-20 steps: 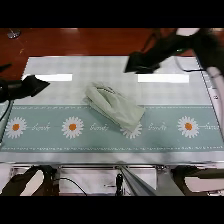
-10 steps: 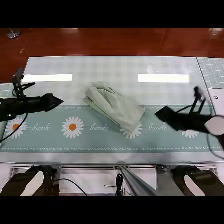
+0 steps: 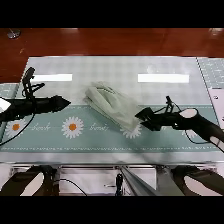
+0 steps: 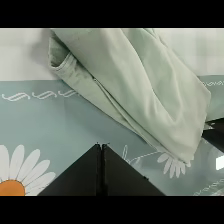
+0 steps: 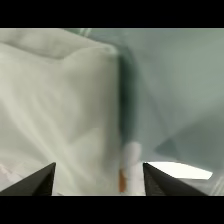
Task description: Fold the shirts.
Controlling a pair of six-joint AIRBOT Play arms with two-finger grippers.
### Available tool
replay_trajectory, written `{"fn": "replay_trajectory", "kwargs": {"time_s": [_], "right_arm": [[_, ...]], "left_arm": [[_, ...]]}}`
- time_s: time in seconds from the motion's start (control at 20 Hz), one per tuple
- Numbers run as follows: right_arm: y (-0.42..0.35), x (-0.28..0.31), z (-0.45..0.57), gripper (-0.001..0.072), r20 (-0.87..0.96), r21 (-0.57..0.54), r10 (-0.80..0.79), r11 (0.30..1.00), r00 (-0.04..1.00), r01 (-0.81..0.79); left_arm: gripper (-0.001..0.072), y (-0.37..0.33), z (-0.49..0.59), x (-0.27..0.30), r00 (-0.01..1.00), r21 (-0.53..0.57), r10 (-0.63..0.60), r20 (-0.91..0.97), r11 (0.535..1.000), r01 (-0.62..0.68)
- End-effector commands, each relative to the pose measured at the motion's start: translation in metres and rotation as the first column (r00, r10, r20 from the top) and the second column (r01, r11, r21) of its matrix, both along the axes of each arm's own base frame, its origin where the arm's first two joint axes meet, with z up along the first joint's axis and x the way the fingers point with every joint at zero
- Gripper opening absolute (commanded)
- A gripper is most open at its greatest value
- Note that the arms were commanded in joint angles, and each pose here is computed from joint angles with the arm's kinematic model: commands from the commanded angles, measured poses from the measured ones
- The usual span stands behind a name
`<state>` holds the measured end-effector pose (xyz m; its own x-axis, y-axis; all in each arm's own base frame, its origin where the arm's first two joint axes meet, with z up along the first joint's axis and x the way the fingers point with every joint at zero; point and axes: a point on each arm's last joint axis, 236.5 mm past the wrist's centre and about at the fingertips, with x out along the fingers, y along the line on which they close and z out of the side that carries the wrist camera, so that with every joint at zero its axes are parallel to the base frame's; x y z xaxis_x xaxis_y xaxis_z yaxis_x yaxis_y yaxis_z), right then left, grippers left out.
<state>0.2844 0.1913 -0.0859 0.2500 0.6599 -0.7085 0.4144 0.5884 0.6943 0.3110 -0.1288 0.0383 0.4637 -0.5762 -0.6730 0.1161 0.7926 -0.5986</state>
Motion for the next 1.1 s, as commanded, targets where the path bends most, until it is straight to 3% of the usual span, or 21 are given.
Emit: {"fn": "replay_trajectory", "kwargs": {"time_s": [0.0, 0.15, 0.25, 0.35, 0.6, 0.7, 0.8, 1.05], "right_arm": [[0.038, 0.016, -0.013, 0.0525, -0.025, 0.032, 0.099, 0.995, 0.995, -0.098], [0.055, 0.029, -0.001, 0.0024, 0.029, 0.053, 0.21, 0.976, 0.977, -0.212], [0.068, 0.049, 0.04, 0.0024, 0.158, 0.049, 0.315, 0.944, 0.936, -0.326], [0.075, 0.081, 0.11, 0.0024, 0.329, -0.023, 0.381, 0.918, 0.864, -0.396], [0.034, 0.134, 0.28, 0.0024, 0.53, -0.319, 0.441, 0.895, 0.724, -0.311], [0.004, 0.138, 0.329, 0.0024, 0.569, -0.377, 0.43, 0.894, 0.701, -0.242], [-0.038, 0.139, 0.36, 0.0024, 0.576, -0.419, 0.398, 0.894, 0.714, -0.16], [-0.155, 0.108, 0.367, 0.0024, 0.464, -0.475, 0.225, 0.88, 0.857, 0.026]], "left_arm": [[0.0022, -0.001, 0.0, 0.0, 1.0, -0.001, -0.001, 0.002, 1.0, 0.001], [0.0022, -0.002, 0.0, -0.001, 1.0, -0.002, -0.007, -0.003, 1.0, 0.007], [0.0022, -0.003, -0.001, -0.002, 1.0, -0.003, -0.01, -0.007, 1.0, 0.01], [0.0022, -0.003, -0.001, -0.002, 1.0, -0.002, -0.01, -0.006, 1.0, 0.01], [0.0022, -0.003, -0.001, -0.002, 1.0, -0.003, -0.009, -0.006, 1.0, 0.009], [0.0022, -0.003, -0.001, -0.002, 1.0, -0.003, -0.01, -0.006, 1.0, 0.01], [0.0022, -0.003, 0.0, -0.002, 1.0, -0.005, -0.01, -0.007, 1.0, 0.01], [0.0022, -0.003, 0.0, -0.002, 1.0, -0.007, -0.008, -0.006, 1.0, 0.008]]}}
